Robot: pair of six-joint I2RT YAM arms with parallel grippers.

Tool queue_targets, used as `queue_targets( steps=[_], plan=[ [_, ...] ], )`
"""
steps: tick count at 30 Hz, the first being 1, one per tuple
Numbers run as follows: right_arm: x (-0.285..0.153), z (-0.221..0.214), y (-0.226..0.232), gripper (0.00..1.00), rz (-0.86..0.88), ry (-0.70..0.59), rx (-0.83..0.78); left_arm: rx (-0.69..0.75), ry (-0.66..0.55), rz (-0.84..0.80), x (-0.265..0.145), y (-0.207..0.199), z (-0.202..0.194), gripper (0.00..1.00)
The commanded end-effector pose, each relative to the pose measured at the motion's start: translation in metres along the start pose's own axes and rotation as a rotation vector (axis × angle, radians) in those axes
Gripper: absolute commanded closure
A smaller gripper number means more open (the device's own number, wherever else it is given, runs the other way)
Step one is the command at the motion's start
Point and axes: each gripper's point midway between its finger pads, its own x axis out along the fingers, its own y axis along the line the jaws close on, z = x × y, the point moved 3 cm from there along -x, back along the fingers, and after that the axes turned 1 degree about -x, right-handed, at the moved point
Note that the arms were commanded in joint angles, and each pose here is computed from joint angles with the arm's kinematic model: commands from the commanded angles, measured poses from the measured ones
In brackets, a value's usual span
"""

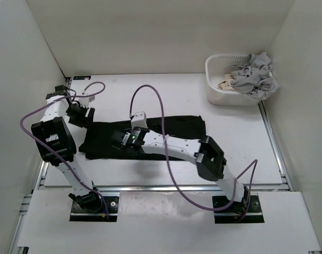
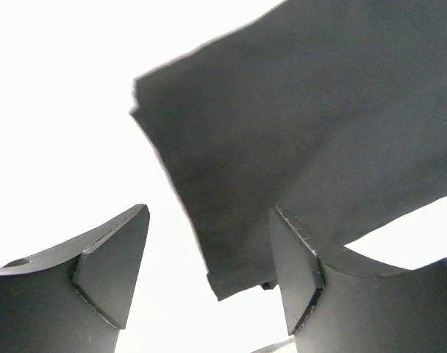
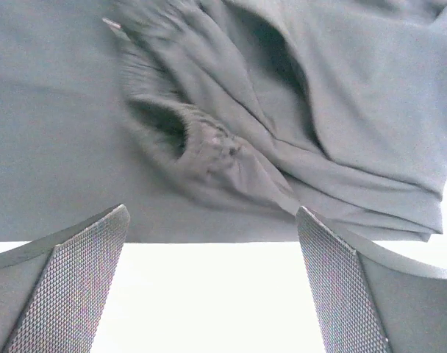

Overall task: Fold and stack the trousers
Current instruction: Fold the trousers

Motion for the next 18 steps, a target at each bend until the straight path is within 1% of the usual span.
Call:
queue_targets(
  steps=[1, 2, 3, 4, 5, 6, 7, 8, 9, 10, 11, 12, 13, 14, 15, 16, 17, 18],
  plan=[
    [-0.075, 0.055, -0.038, 0.01, 0.101, -0.144, 0.063, 0.020, -0.157, 0.078, -0.051, 0.003, 0.042, 0.22],
    [-0.090, 0.064, -0.055, 0.01, 0.121, -0.155, 0.112, 0.019, -0.181, 0.094, -0.063, 0.002, 0.049, 0.16],
    [-0.095, 0.063, -0.066, 0.01, 0.122, -0.155, 0.114, 0.047, -0.240, 0.139, -0.087, 0.005, 0.066, 0.14],
    [-0.099, 0.063, -0.076, 0.01, 0.125, -0.157, 0.119, 0.060, -0.270, 0.149, -0.105, 0.000, 0.073, 0.08],
    [-0.101, 0.060, -0.100, 0.01, 0.117, -0.157, 0.116, 0.094, -0.295, 0.150, -0.117, -0.002, 0.080, 0.03],
    [-0.101, 0.060, -0.111, 0.01, 0.117, -0.163, 0.116, 0.145, -0.352, 0.179, -0.142, -0.007, 0.098, 0.00],
    [-0.113, 0.065, -0.124, 0.01, 0.169, -0.184, 0.146, 0.159, -0.360, 0.174, -0.150, -0.008, 0.103, 0.00],
    [-0.099, 0.050, -0.134, 0.01, 0.141, -0.158, 0.081, 0.151, -0.327, 0.139, -0.155, -0.016, 0.098, 0.00],
    [-0.089, 0.047, -0.147, 0.01, 0.119, -0.141, 0.099, 0.189, -0.349, 0.112, -0.162, -0.030, 0.111, 0.00],
    [-0.088, 0.047, -0.161, 0.01, 0.132, -0.140, 0.152, 0.210, -0.335, 0.123, -0.163, -0.040, 0.110, 0.00],
    [-0.066, 0.021, -0.171, 0.01, 0.095, -0.089, 0.110, 0.253, -0.311, 0.113, -0.157, -0.054, 0.108, 0.00],
    [-0.057, 0.017, -0.188, 0.01, 0.110, -0.059, 0.166, 0.346, -0.256, 0.127, -0.148, -0.066, 0.104, 0.00],
    [-0.046, 0.016, -0.190, 0.01, 0.127, -0.060, 0.213, 0.463, -0.181, 0.075, -0.125, -0.107, 0.097, 0.00],
    [-0.034, 0.008, -0.198, 0.01, 0.118, -0.033, 0.244, 0.521, -0.146, 0.060, -0.115, -0.124, 0.094, 0.00],
    [-0.017, 0.008, -0.221, 0.01, 0.087, -0.004, 0.322, 0.562, -0.134, 0.019, -0.106, -0.142, 0.095, 0.00],
    [0.002, -0.014, -0.228, 0.01, 0.078, 0.060, 0.325, 0.625, -0.145, -0.040, -0.100, -0.169, 0.100, 0.00],
    [0.009, -0.014, -0.215, 0.01, 0.193, 0.100, 0.373, 0.622, -0.138, -0.095, -0.087, -0.179, 0.106, 0.00],
    [0.025, -0.016, -0.227, 0.01, 0.191, 0.131, 0.406, 0.621, -0.152, -0.142, -0.078, -0.190, 0.116, 0.00]
  ],
)
